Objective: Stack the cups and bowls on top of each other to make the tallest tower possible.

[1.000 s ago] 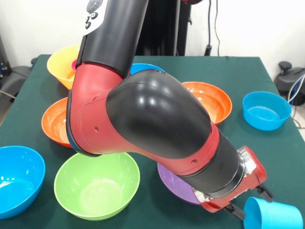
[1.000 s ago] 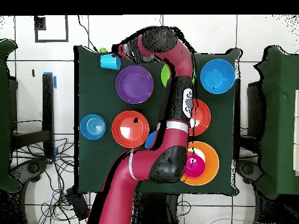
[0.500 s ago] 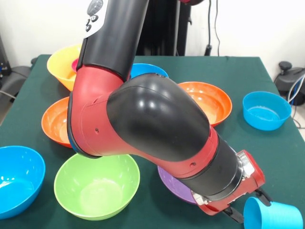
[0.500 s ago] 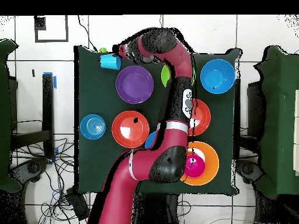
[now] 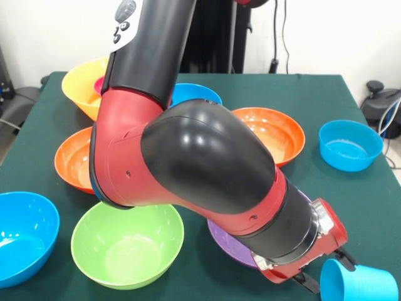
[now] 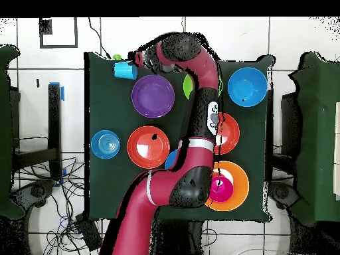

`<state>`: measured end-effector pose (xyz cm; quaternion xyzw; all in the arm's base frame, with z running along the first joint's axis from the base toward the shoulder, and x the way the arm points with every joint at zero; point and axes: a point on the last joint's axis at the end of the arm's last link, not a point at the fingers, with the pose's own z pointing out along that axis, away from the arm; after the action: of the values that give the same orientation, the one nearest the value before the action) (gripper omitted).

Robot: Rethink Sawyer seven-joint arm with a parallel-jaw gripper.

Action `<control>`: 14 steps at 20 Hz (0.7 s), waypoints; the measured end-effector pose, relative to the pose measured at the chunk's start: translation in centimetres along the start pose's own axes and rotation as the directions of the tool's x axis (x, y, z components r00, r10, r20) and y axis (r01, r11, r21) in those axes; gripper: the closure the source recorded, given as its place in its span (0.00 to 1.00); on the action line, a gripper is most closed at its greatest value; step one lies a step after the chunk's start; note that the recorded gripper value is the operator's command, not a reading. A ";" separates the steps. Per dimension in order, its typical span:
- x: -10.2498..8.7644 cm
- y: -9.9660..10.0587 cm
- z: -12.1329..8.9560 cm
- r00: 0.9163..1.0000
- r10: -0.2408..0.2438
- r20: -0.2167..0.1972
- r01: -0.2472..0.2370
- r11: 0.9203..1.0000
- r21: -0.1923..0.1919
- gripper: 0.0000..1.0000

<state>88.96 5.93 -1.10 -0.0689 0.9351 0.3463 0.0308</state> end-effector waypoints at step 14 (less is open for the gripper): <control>1.2 -1.1 1.8 1.000 0.020 -0.017 -0.020 1.000 -0.016 0.00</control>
<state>87.99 6.20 -3.31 -0.0627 0.9331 0.3536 0.0192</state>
